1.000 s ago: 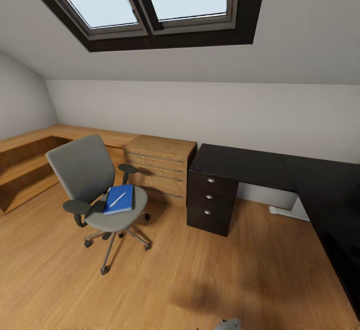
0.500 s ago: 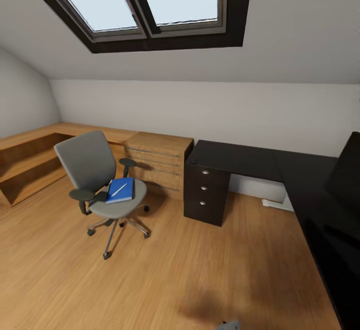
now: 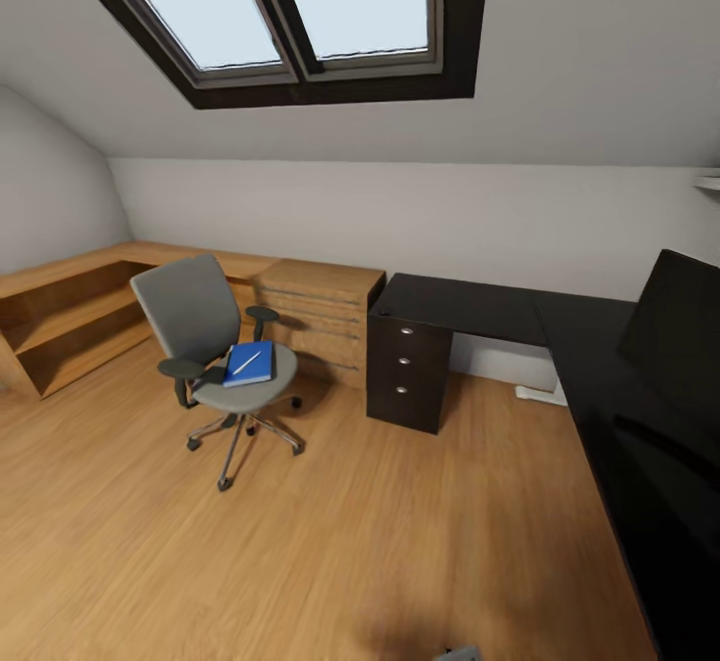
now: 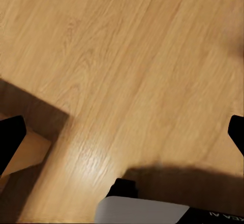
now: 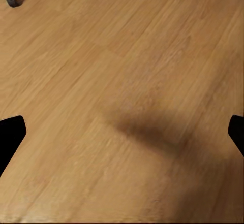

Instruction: In the bedroom, organize the workspace by keeping the computer under the desk, ensuring the monitor is on the desk, placing the keyboard on the desk next to the monitor, placing the mouse on the desk next to the keyboard, moving the folder from the swivel chair onto the desk next to the mouse, stacking the notebook on top of the folder with the pen on top of the notebook, and positioning the swivel chair next to the desk.

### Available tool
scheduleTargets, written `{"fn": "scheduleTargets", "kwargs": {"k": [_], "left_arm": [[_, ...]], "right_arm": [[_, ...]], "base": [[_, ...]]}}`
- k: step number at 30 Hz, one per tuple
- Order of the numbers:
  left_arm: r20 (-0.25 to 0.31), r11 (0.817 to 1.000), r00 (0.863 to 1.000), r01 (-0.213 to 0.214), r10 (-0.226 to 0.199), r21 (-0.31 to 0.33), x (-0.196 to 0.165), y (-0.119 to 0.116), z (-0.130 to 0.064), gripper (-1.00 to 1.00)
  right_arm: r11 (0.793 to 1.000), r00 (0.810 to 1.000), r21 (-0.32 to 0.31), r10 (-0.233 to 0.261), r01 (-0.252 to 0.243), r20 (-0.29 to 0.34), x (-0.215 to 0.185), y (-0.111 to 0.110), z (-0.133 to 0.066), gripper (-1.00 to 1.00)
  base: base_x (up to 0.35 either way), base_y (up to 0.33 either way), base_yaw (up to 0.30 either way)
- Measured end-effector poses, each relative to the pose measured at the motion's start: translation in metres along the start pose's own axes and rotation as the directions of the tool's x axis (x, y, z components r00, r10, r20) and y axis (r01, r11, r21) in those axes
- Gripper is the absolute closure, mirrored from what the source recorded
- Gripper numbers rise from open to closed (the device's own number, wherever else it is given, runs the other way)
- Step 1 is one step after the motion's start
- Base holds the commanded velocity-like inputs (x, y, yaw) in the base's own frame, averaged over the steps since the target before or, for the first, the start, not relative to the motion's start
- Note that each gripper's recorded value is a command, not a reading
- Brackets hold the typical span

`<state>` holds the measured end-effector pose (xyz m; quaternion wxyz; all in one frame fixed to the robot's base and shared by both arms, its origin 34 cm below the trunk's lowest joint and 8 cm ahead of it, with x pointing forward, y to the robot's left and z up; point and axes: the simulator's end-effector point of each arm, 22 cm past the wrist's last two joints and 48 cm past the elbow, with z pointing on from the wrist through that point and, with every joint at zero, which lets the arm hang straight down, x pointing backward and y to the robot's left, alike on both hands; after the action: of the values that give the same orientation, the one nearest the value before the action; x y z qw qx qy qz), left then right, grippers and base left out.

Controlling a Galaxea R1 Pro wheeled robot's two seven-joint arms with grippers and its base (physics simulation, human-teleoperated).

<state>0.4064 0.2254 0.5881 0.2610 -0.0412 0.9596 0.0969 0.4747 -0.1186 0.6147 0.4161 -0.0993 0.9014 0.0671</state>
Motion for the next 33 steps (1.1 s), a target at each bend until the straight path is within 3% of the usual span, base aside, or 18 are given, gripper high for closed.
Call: {"fn": "scheduleTargets", "kwargs": {"k": [23, 33], "left_arm": [[-0.002, 1.0, 1.0, 0.0, 0.0, -0.002, 0.0008, 0.0008, 0.0001, -1.0], [0.028, 1.0, 1.0, 0.011, -0.011, -0.002, -0.0062, 0.0008, -0.0003, -1.0]], "right_arm": [[1.0, 1.0, -0.003, 0.001, -0.002, -0.013, 0.008, 0.0026, -0.0025, -1.0], [1.0, 1.0, -0.003, 0.0, 0.0, -0.011, 0.0082, 0.0025, -0.0031, -1.0]], "base": [[-0.326, -0.031, 0.0], [-0.086, -0.071, 0.0]]}}
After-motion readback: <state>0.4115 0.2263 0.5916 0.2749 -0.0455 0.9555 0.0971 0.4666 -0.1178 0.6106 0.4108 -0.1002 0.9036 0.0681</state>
